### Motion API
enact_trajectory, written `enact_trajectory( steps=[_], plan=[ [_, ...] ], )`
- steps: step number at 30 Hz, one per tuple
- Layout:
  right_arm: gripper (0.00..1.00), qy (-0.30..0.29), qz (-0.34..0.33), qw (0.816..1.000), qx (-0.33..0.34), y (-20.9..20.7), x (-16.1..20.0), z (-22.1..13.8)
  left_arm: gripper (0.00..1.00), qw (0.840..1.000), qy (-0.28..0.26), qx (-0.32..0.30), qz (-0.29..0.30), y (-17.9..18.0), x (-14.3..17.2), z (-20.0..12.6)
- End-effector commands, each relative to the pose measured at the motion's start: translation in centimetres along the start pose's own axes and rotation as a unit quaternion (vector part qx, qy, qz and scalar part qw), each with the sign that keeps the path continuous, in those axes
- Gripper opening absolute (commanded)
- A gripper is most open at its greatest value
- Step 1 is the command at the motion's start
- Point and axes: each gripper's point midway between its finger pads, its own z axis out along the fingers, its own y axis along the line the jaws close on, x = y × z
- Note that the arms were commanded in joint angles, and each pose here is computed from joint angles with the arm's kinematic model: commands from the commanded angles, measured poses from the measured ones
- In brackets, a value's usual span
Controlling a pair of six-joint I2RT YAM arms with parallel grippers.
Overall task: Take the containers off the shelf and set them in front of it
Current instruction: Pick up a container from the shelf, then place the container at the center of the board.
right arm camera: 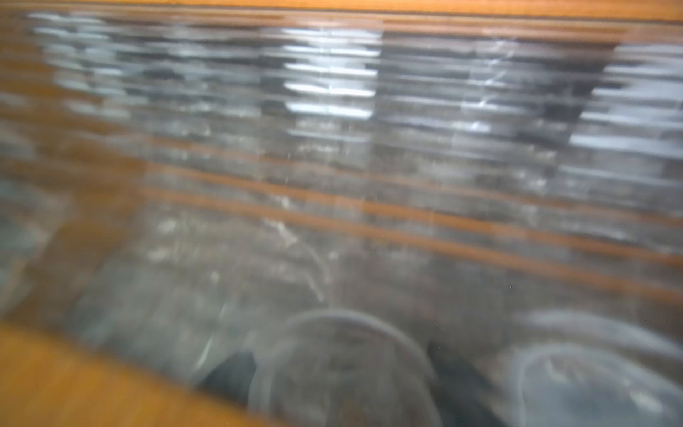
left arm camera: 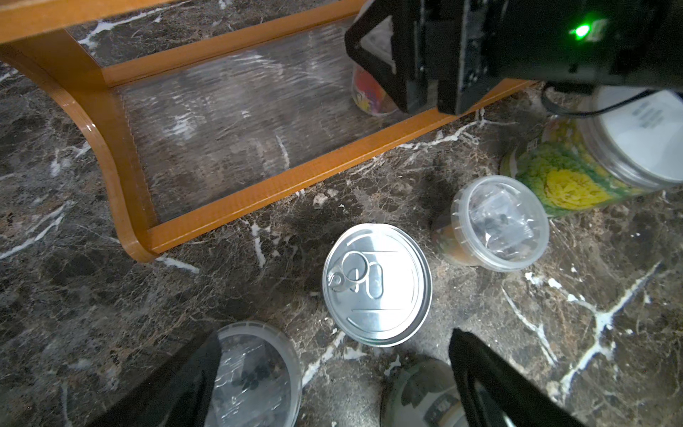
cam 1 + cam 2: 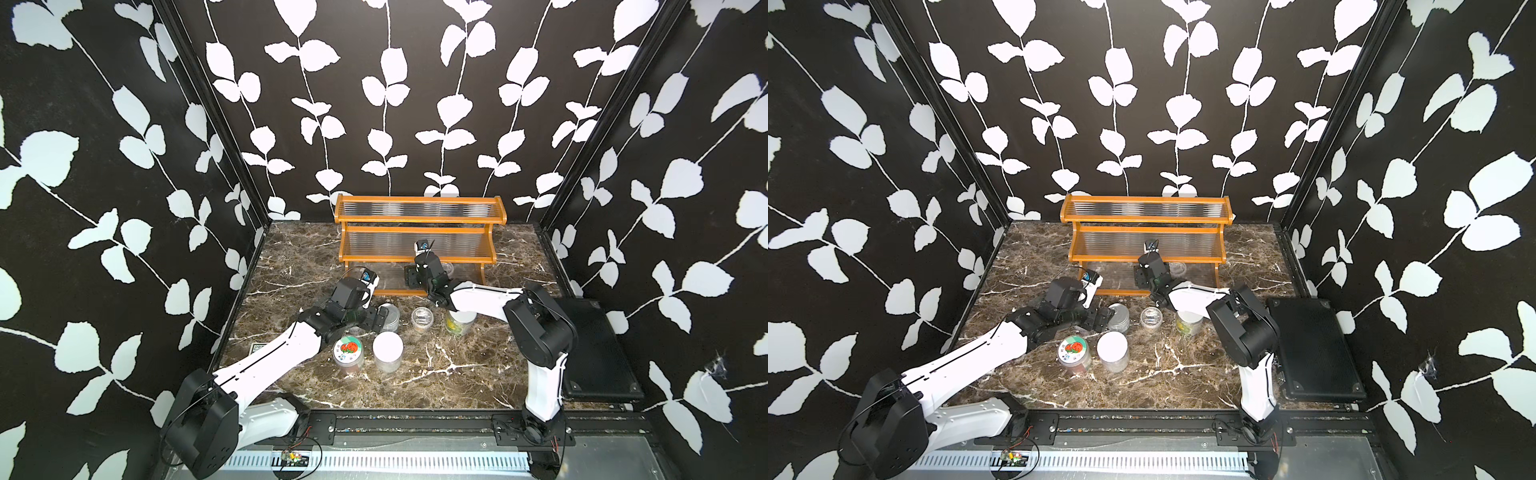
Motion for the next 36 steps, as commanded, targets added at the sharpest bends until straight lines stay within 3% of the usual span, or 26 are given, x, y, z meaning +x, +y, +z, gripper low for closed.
enact_trajectory(
  steps=[1, 18, 24, 30, 36],
  plan=[
    [0.62, -0.025, -0.013, 0.999, -0.027, 0.5, -1.3, -1.8, 0.99, 1.0, -0.02, 0.002, 0.002, 0.1, -1.5, -0.5],
    [0.6, 0.005, -0.054, 0.988, -0.145, 3.6, 1.2, -8.6, 0.99, 1.0, -0.01, -0.002, 0.006, 0.7, -2.1, -0.6],
    [0.59, 0.0, -0.078, 0.979, -0.189, 4.7, 1.2, -13.1, 0.99, 1.0, -0.015, -0.006, 0.0, 1.0, -2.5, -0.5],
    [0.59, 0.011, -0.126, 0.957, -0.262, 6.4, 3.8, -17.9, 0.99, 1.0, -0.014, -0.005, 0.001, 1.3, -2.8, -0.5],
    [0.59, 0.033, -0.187, 0.92, -0.344, 7.4, 7.6, -22.7, 0.99, 1.0, -0.012, -0.006, -0.001, 1.5, -2.7, -0.6]
  ],
)
